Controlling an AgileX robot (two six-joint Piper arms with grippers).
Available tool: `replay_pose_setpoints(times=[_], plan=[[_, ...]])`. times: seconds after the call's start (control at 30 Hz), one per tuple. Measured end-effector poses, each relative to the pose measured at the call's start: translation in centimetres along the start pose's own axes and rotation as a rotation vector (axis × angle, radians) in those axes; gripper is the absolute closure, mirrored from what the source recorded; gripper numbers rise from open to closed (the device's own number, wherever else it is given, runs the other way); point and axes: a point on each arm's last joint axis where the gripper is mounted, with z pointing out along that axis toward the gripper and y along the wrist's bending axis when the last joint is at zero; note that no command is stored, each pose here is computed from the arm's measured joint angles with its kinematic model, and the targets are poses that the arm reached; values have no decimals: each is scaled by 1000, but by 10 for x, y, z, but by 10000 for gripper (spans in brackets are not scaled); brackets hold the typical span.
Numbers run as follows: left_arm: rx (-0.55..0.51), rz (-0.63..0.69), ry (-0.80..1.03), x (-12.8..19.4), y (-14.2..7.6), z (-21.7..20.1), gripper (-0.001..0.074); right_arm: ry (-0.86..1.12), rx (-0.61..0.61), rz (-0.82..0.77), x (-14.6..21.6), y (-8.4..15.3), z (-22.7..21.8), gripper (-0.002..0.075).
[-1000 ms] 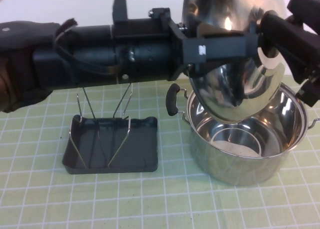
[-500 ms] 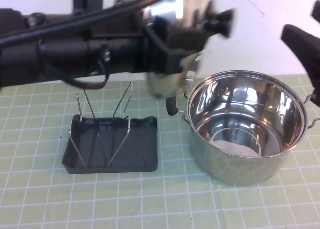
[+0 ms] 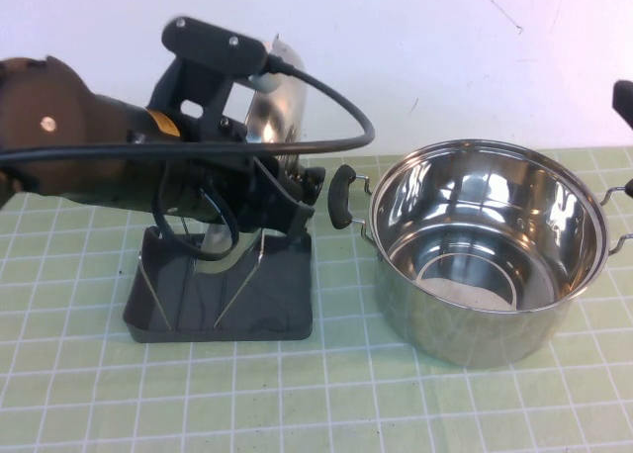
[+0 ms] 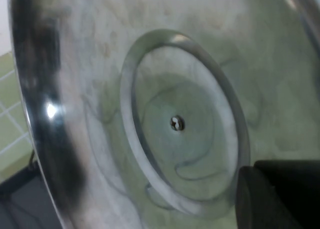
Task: Put pot lid on rack
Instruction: Place the pot lid on the pot rack
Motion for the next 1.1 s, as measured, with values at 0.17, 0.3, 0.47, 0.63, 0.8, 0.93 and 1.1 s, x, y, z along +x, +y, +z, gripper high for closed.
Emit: replay_pose_setpoints(times=[0.17,0.3,0.47,0.63,0.8,0.93,1.1], plan=[[-46,6,32,4,7,13,628,54,34,1,5,-3,-1,286],[-83,31,59,6,12,18,628,70,44,9,6,-4,-1,286],[-127,32,84,9,16,19,628,74,47,24,7,-4,-1,286],[-170,0,95,10,20,19,628,75,49,31,7,-4,-1,291],[-175,-31,108,11,20,19,624,96,62,31,9,-5,-1,295],[-177,-36,107,11,20,19,535,103,66,33,9,-6,-1,295],[-178,-34,121,12,20,18,417,105,68,36,9,-6,-1,296]])
